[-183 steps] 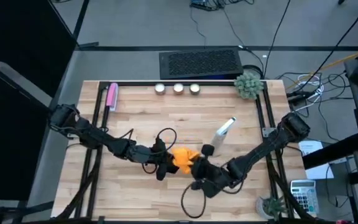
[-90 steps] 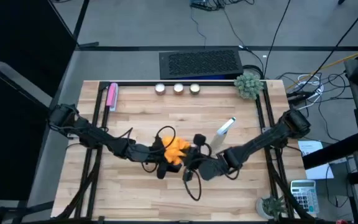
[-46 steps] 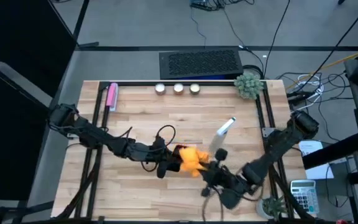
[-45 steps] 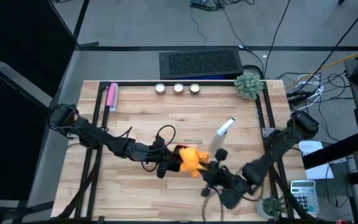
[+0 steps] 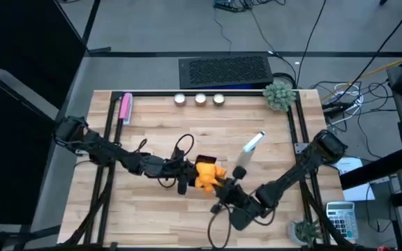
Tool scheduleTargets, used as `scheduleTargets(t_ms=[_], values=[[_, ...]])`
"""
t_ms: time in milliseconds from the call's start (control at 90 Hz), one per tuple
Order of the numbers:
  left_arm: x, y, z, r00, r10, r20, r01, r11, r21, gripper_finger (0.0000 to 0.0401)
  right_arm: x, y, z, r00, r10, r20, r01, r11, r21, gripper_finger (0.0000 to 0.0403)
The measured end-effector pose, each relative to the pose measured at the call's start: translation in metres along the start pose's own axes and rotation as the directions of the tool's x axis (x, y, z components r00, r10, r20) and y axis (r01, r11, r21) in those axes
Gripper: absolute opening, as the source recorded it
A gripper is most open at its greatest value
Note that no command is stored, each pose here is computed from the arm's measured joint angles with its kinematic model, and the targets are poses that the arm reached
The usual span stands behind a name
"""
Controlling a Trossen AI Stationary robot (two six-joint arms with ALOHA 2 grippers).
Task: Apply microfiber cloth
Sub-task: Wipe the front side of the pink cellphone using the orange microfiber cloth
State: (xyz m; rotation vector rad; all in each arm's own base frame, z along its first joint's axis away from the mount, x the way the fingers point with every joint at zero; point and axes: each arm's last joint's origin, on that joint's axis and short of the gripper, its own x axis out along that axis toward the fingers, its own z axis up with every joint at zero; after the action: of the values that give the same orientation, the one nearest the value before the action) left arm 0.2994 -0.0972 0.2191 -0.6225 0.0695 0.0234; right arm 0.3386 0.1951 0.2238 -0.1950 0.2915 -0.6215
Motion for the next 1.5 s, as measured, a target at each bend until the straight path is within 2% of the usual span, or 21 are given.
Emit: scheduleTargets(t_ms=[133,311,456,589,633,756,833,933,1011,1111,1244,1378,1500], values=[[0.0,0.003,0.0,1.0,0.016,-0.008,-0.016,1.0,0.007,0.0012,0.014,0.001,-0.001,0.998,0.067,-0.022,-0.066,0.997,0.037,0.0025],[0.0,0.003,-0.003,1.0,0.011,-0.024,-0.011,1.0,0.013,0.0012,0.009,0.012,-0.012,0.99,0.133,-0.056,-0.134,0.991,-0.01,0.0025],[0.001,0.001,0.001,1.0,0.0,0.002,0.0,1.0,0.0,0.0012,-0.001,0.006,-0.006,0.997,0.067,-0.025,-0.069,0.995,-0.077,0.0025],[0.0,-0.001,0.004,0.999,-0.009,0.031,0.009,1.0,-0.011,0.0012,0.006,-0.003,0.013,0.999,0.041,0.028,-0.04,0.999,-0.02,0.0025],[0.0,0.0,0.004,0.999,-0.005,0.035,0.005,1.0,-0.011,0.0012,0.013,-0.003,0.014,0.997,0.068,0.031,-0.068,0.998,-0.002,0.0025],[0.0,0.002,0.002,1.0,0.001,0.013,-0.001,1.0,-0.001,0.0012,0.026,0.002,0.01,0.974,0.227,0.004,-0.227,0.973,0.042,0.0025],[0.001,0.003,0.0,1.0,0.0,-0.002,0.0,1.0,0.004,0.0012,0.023,0.006,0.002,0.967,0.253,-0.038,-0.252,0.967,0.046,0.0025],[0.001,0.003,0.002,1.0,-0.005,0.013,0.005,1.0,-0.001,0.0012,0.012,0.007,-0.008,0.961,0.254,-0.113,-0.255,0.967,0.004,0.0025],[0.001,0.002,0.003,1.0,-0.009,0.028,0.009,1.0,-0.007,0.0012,-0.001,0.005,-0.011,0.968,0.214,-0.131,-0.222,0.974,-0.047,0.0025],[0.001,-0.001,0.006,0.999,-0.023,0.044,0.023,1.0,-0.017,0.0012,-0.01,-0.005,0.001,0.985,0.15,-0.086,-0.156,0.985,-0.072,0.0025],[0.001,-0.001,0.007,0.998,-0.014,0.056,0.015,1.0,-0.019,0.0012,0.005,-0.017,0.021,0.995,0.103,-0.012,-0.104,0.994,-0.036,0.0025],[0.001,0.0,0.007,0.998,-0.013,0.054,0.013,1.0,-0.013,0.0012,0.025,-0.013,0.02,0.973,0.232,-0.012,-0.232,0.973,0.019,0.0025],[0.001,0.003,0.001,1.0,0.001,0.01,-0.001,1.0,0.009,0.0012,0.024,-0.003,0.003,0.96,0.266,-0.09,-0.267,0.964,-0.003,0.0025]])
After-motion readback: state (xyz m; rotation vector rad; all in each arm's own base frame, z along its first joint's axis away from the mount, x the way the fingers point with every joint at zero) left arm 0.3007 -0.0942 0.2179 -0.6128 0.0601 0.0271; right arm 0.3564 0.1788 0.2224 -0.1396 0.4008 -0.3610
